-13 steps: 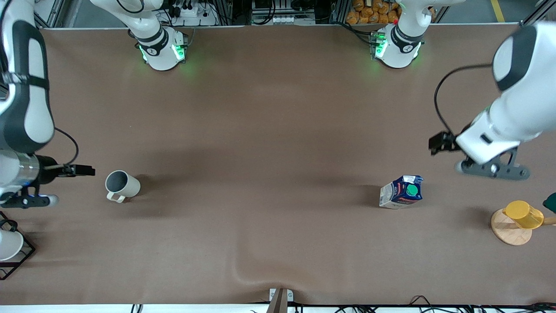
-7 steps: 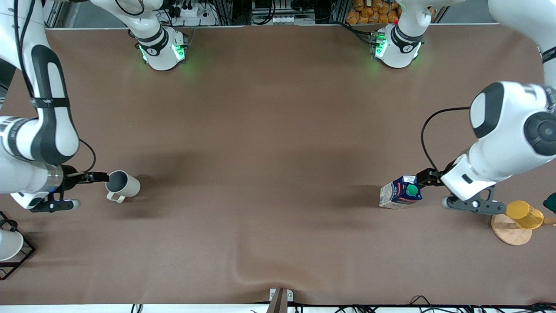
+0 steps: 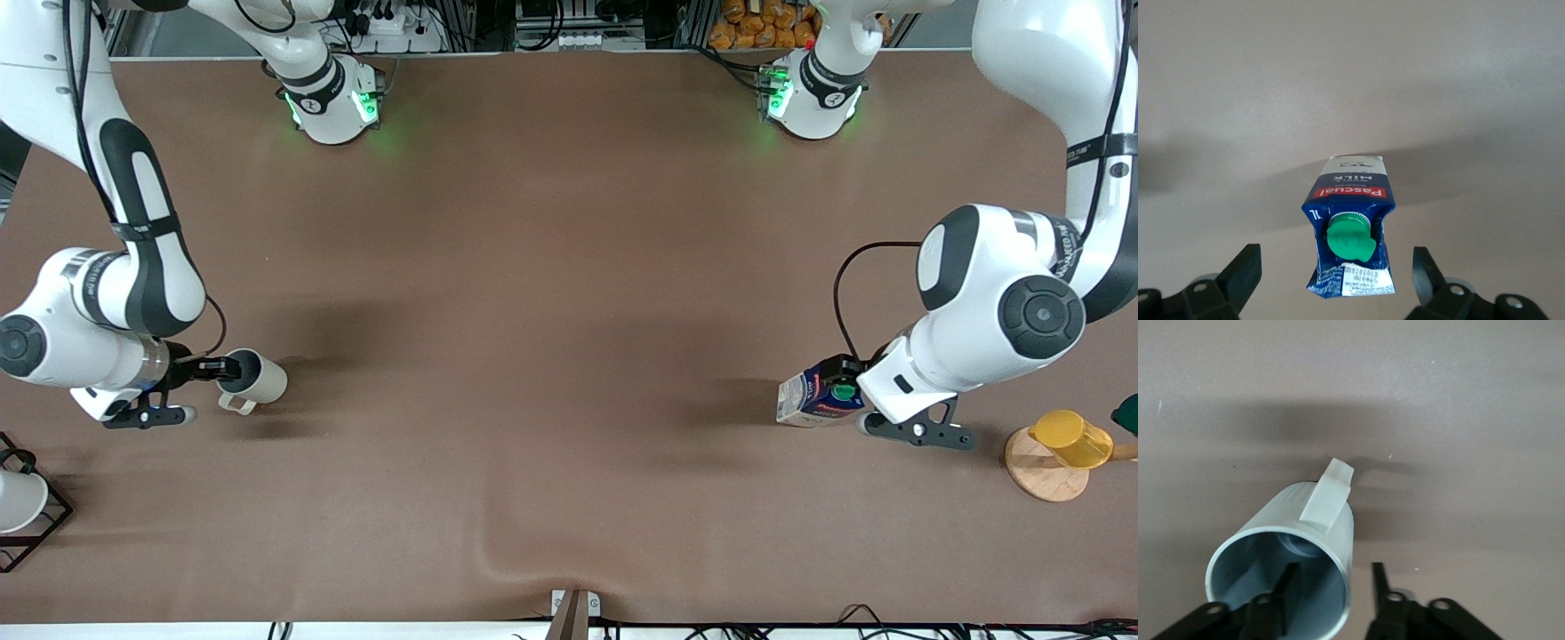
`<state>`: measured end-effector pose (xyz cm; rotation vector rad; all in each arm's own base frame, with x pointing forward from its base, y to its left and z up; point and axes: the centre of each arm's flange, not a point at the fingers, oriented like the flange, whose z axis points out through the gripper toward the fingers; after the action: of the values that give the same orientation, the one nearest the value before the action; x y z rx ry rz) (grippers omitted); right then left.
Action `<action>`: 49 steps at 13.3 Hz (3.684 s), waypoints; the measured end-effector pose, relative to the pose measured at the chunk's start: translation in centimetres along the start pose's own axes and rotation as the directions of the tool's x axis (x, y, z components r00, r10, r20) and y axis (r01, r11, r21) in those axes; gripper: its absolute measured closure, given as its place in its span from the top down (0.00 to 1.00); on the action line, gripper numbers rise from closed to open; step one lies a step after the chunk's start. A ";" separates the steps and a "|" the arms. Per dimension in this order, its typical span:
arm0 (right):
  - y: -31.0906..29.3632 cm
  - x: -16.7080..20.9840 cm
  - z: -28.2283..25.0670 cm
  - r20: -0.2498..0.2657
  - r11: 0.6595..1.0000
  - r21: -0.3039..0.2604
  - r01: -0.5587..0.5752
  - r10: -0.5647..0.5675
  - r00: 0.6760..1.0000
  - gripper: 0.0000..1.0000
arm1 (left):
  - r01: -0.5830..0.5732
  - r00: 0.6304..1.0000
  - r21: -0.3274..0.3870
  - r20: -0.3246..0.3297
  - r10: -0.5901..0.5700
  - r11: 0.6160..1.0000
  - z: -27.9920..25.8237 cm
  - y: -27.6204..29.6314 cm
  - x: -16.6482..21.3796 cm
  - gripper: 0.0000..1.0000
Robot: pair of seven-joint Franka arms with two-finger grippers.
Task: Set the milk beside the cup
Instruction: 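Carry the mug toward mid-table with the right gripper while the left lifts milk, then release the mug mid-table with the right gripper while the left gripper carries milk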
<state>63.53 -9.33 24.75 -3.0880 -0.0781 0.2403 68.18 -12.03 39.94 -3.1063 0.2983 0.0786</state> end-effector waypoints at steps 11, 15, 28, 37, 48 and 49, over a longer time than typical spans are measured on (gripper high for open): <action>-13.0 1.3 -9.0 0.083 0.970 0.090 -0.226 0.219 0.972 0.04 | -0.026 0.991 -0.018 0.128 0.028 0.999 9.0 1.6 0.8 1.00; -23.0 0.8 -10.5 0.101 0.917 0.109 -0.384 0.374 0.922 0.04 | -0.019 0.992 -0.018 0.125 0.021 1.000 9.0 1.1 0.9 0.92; -50.1 -2.5 1.9 0.005 0.725 0.146 -0.673 0.680 0.733 0.04 | 0.012 1.000 -0.005 0.025 -0.012 1.000 2.5 -1.0 1.1 0.35; -49.7 -0.8 -2.0 0.019 0.709 0.106 -0.697 0.699 0.715 0.60 | 0.027 0.998 -0.002 0.054 -0.027 1.000 -0.2 1.7 -0.2 0.35; -13.4 4.4 -17.7 0.031 0.965 0.062 -0.255 0.253 0.967 1.00 | 0.228 0.962 -0.033 0.165 -0.220 0.973 -4.9 25.5 -7.8 0.35; -10.0 4.3 -17.8 0.025 0.977 0.072 -0.202 0.200 0.979 1.00 | 0.248 0.955 -0.025 0.176 -0.240 0.969 -4.6 28.4 -9.1 0.35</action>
<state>70.02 0.23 42.11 -3.0195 0.2386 0.2706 54.10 -38.32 44.55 -3.1243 -0.0931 0.3510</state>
